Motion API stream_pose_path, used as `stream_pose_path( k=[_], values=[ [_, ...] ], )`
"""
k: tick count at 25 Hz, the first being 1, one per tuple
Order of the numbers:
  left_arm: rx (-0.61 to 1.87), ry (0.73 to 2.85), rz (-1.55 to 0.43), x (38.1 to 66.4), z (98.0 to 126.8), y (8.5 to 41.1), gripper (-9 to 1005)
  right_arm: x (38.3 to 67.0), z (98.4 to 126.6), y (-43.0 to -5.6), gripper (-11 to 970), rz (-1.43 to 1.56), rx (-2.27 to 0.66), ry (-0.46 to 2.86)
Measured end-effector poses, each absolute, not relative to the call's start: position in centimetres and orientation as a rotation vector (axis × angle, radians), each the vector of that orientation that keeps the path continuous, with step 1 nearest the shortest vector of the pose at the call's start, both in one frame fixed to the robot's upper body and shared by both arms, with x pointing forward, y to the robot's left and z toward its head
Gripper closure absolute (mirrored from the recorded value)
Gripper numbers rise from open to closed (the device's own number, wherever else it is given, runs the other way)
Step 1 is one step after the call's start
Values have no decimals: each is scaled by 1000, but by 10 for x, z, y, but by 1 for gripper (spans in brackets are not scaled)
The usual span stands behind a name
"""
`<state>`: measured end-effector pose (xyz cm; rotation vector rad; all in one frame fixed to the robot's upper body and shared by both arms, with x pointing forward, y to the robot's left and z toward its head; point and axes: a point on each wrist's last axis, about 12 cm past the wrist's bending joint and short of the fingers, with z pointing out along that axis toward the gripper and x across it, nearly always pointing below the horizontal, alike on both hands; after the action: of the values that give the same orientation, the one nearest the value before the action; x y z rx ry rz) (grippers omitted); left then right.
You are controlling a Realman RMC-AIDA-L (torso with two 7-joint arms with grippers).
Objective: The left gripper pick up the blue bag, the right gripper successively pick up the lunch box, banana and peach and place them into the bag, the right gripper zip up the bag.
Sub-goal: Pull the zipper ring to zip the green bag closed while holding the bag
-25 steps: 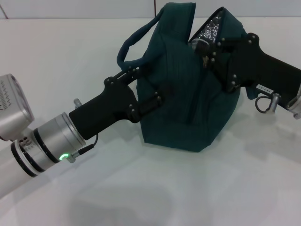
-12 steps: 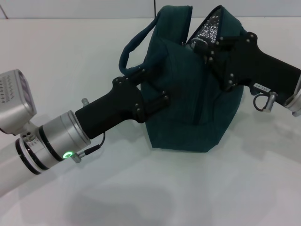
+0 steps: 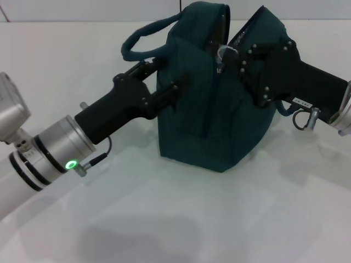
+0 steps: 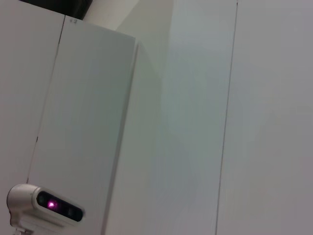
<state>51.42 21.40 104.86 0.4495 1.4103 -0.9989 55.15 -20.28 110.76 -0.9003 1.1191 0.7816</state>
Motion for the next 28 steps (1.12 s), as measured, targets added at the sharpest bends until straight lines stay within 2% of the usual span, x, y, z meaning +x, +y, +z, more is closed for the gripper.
stream_pose_path(
  k=[5,12,22,28],
  values=[
    [436,1417,-967,508,1045,224,297,554,1107,-204,952,772,-882,1135],
    [463,1471,-961,514,1041,216,303,556,1106,-203,952,768,-870,1144],
    [467,1449,-1098,515,1050,211,392,557,1104,-201,953,753,-862,1141],
    [476,1441,-1111,513,1050,208,402,558,1105,-202,953,746,-859,1137]
  ],
)
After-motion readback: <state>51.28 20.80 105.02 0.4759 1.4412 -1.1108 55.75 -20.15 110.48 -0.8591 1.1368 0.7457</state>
